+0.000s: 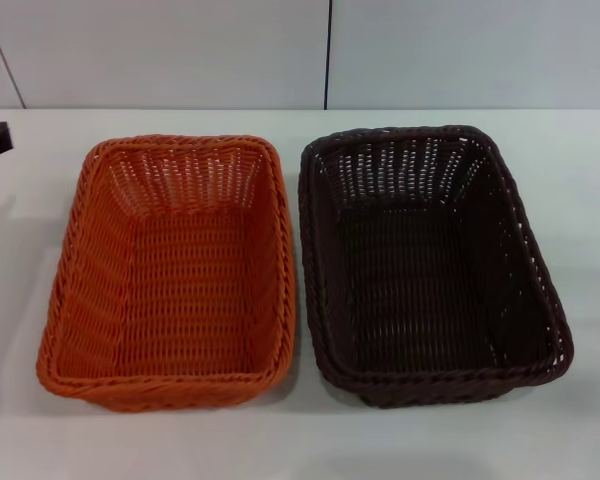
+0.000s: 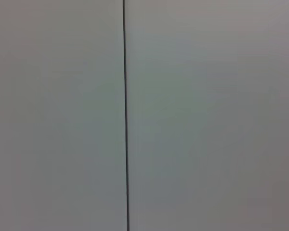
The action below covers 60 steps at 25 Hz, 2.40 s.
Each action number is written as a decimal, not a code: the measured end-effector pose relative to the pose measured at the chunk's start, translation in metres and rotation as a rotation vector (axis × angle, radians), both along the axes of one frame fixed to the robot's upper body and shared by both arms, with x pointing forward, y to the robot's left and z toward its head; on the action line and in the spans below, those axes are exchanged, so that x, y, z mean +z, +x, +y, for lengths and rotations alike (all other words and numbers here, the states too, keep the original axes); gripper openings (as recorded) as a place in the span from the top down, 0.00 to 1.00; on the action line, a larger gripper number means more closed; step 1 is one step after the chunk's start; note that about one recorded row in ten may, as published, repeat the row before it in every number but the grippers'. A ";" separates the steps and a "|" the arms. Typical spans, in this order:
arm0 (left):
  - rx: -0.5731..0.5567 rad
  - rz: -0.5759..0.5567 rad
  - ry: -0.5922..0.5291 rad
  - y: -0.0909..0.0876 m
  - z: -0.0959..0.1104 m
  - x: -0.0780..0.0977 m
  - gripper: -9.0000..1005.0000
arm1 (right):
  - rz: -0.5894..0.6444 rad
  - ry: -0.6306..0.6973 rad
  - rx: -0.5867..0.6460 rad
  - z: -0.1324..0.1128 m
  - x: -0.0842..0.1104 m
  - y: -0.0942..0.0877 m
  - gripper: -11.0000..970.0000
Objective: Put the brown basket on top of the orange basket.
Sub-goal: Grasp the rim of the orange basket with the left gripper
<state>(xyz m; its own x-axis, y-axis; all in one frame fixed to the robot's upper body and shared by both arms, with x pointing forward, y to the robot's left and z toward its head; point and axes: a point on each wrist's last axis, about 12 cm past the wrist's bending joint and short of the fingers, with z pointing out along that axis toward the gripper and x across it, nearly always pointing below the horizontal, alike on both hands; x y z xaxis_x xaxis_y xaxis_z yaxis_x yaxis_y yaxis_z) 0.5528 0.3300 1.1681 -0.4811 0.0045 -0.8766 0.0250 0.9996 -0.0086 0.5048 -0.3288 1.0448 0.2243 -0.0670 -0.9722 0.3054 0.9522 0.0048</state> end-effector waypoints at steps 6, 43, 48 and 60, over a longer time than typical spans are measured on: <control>-0.092 0.177 -0.012 0.006 -0.020 0.004 0.22 | -0.011 0.007 0.011 0.003 0.003 0.005 0.38; -0.245 0.529 0.233 0.009 -0.075 -0.030 0.43 | -0.015 -0.006 0.017 0.003 0.003 0.003 0.38; -0.264 0.510 0.249 0.005 -0.078 -0.026 0.52 | -0.017 -0.010 0.013 0.002 0.003 0.000 0.38; -0.397 0.471 0.391 0.005 -0.079 -0.004 0.69 | -0.037 -0.012 0.003 0.002 0.003 -0.005 0.38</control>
<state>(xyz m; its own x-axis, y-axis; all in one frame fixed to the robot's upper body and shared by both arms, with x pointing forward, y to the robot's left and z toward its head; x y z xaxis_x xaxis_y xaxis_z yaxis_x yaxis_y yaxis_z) 0.5583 0.2507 1.1642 -0.7040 0.5279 -0.4751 0.4684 0.8480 0.2481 0.4993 -0.3267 1.0476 0.2601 -0.0777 -0.9624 0.3026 0.9531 0.0049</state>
